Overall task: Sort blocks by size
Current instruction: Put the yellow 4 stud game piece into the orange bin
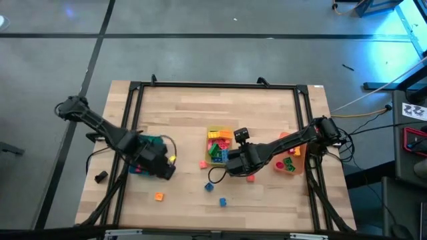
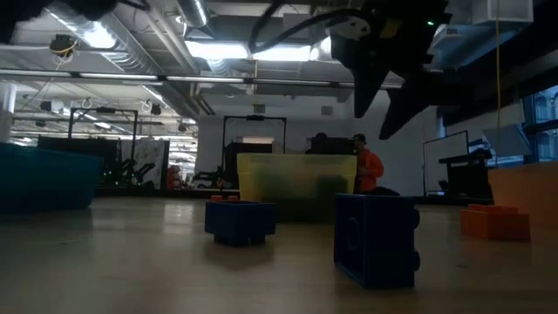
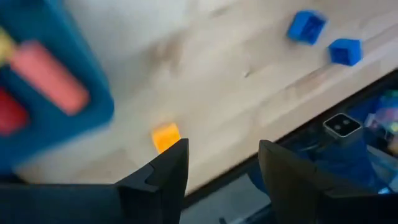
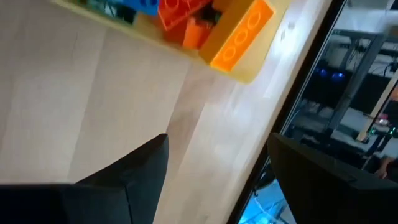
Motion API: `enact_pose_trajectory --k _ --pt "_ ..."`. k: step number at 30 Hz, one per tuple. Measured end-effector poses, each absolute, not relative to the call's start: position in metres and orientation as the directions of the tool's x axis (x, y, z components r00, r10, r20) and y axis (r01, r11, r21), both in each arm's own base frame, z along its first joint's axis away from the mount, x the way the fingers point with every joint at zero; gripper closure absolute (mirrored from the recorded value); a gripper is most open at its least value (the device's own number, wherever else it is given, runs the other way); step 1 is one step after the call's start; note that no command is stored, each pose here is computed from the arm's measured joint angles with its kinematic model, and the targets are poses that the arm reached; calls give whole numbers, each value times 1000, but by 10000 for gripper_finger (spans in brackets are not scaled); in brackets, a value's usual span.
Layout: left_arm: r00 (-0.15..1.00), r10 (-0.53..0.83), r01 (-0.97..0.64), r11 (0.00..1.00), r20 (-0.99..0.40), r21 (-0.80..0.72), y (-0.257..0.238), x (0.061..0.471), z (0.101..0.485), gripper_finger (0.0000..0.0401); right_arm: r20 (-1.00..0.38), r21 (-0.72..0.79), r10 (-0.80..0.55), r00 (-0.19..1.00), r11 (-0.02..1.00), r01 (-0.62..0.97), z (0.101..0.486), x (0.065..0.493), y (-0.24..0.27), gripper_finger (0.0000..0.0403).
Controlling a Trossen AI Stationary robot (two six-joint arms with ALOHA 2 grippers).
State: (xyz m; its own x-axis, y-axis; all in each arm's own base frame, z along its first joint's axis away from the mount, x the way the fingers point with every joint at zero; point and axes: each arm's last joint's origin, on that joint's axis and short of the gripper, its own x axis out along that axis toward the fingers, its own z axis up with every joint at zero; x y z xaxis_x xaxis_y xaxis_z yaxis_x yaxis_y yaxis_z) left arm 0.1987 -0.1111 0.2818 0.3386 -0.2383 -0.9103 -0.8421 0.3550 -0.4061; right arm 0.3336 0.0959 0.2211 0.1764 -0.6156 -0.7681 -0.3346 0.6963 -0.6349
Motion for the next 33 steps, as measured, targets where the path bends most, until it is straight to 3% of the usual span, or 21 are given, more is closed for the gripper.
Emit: enact_pose_trajectory --k 8,15,24,33 --pt "152 -304 -943 242 -940 -230 -161 191 255 221 -812 -575 -576 97 757 -311 220 327 95 129" --pt "34 -234 -970 225 -972 -88 -190 194 220 221 -824 -555 -561 82 769 -318 220 326 96 129" --pt "0 -186 -963 265 -982 -51 -207 210 182 221 -824 -555 -560 83 769 -319 220 326 96 129" --pt "20 -131 -962 267 -991 -54 -209 214 170 221 -824 -555 -560 83 769 -319 220 326 96 129"
